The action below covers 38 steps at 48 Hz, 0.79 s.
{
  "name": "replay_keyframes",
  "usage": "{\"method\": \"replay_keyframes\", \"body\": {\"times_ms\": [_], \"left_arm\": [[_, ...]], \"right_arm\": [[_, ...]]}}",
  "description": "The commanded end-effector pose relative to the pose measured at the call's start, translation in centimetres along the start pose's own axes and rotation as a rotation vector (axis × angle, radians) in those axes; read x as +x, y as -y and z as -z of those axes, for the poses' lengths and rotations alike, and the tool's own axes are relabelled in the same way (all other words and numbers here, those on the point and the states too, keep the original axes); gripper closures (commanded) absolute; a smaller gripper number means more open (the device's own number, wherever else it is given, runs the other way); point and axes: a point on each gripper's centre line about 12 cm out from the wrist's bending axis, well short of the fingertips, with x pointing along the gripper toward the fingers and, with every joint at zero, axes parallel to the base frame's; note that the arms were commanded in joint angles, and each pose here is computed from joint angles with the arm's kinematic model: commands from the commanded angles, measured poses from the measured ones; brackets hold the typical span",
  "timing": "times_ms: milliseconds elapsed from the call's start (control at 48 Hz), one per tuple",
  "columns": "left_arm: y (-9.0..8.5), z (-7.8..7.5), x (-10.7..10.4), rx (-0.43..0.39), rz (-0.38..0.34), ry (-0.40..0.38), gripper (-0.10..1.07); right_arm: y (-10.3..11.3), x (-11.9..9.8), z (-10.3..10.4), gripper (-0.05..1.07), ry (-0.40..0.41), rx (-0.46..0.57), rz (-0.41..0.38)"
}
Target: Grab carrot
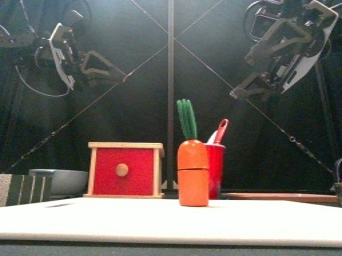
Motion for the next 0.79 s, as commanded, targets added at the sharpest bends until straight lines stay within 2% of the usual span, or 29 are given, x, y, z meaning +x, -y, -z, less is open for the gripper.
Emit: {"method": "replay_keyframes", "body": {"times_ms": [0,146,396,771], "left_arm": [[0.24,-0.75,0.13,-0.001,0.008,0.029,0.89],[0.56,-0.35,-0.06,-0.005,0.019,0.027,0.89],[0.56,0.13,-0.23,-0.003,0.02,0.014,0.89],[0.38,0.02,-0.22,0.004,0.013,0.018,0.89]], "right_arm": [[-0.27,-0.26,-1.14,0.0,0.036,-0.035,-0.012],[-0.45,-0.22,-1.57,0.0,0.042,-0.074,-0.019],[-0.24,-0.24,-1.42,0.0,0.039,-0.066,-0.013],[-0.24,-0.31,-1.46,0.0,0.043,-0.076,-0.014]]}}
